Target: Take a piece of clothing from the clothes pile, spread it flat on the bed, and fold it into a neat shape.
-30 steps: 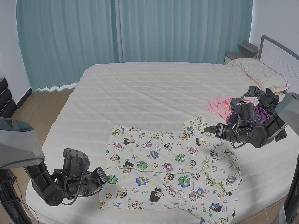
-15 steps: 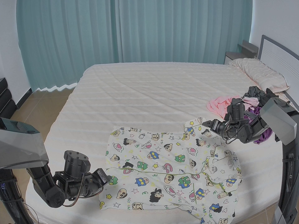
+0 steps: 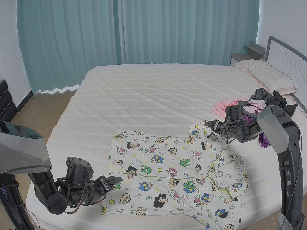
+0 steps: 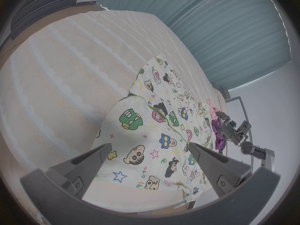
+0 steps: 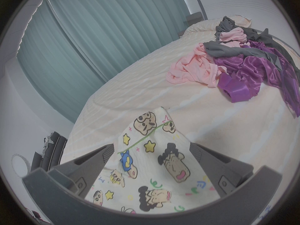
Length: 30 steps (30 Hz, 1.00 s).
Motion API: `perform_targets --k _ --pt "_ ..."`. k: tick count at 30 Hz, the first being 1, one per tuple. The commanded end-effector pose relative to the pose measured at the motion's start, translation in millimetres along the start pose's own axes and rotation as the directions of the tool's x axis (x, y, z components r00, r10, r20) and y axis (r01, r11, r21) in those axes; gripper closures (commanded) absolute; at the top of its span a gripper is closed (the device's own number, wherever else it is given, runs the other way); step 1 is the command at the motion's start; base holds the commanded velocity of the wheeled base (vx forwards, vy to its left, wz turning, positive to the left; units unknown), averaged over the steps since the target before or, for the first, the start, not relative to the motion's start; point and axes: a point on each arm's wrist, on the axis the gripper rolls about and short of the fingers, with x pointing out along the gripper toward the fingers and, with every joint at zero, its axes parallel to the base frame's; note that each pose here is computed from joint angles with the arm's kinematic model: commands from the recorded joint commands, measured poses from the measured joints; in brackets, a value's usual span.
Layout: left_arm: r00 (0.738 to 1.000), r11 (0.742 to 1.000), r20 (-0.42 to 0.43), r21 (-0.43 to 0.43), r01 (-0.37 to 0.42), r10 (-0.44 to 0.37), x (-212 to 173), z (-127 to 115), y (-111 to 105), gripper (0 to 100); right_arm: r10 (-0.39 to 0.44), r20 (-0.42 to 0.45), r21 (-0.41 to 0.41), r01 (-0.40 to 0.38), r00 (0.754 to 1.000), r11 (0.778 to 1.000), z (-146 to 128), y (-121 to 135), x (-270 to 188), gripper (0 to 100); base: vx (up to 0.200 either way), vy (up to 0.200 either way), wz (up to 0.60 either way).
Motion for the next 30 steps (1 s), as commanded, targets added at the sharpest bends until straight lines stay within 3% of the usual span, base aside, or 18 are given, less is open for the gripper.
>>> perform_targets --k 1,12,13,30 --pt "1.000 1.000 -0.006 -0.002 -0.005 0.005 1 -1 1 0 -0.021 -0.016 0.004 0.021 1.000 1.000 -15 -12 27 0 0.000 0.000 0.00" --pt "1.000 1.000 -0.007 -0.003 -0.007 0.007 1 -1 2 0 -0.038 -0.047 0.015 0.039 0.998 0.999 -17 -14 43 0 0.000 0.000 0.00" --pt "1.000 1.000 -0.007 -0.003 -0.007 0.007 1 -1 2 0 -0.044 -0.052 0.031 0.046 0.998 0.998 -17 -15 46 100 0.000 0.000 0.00" --pt "1.000 1.000 -0.007 -0.003 -0.007 0.007 2 -1 2 0 -0.100 0.045 0.135 0.094 0.994 0.986 13 -34 49 100 0.000 0.000 0.00"
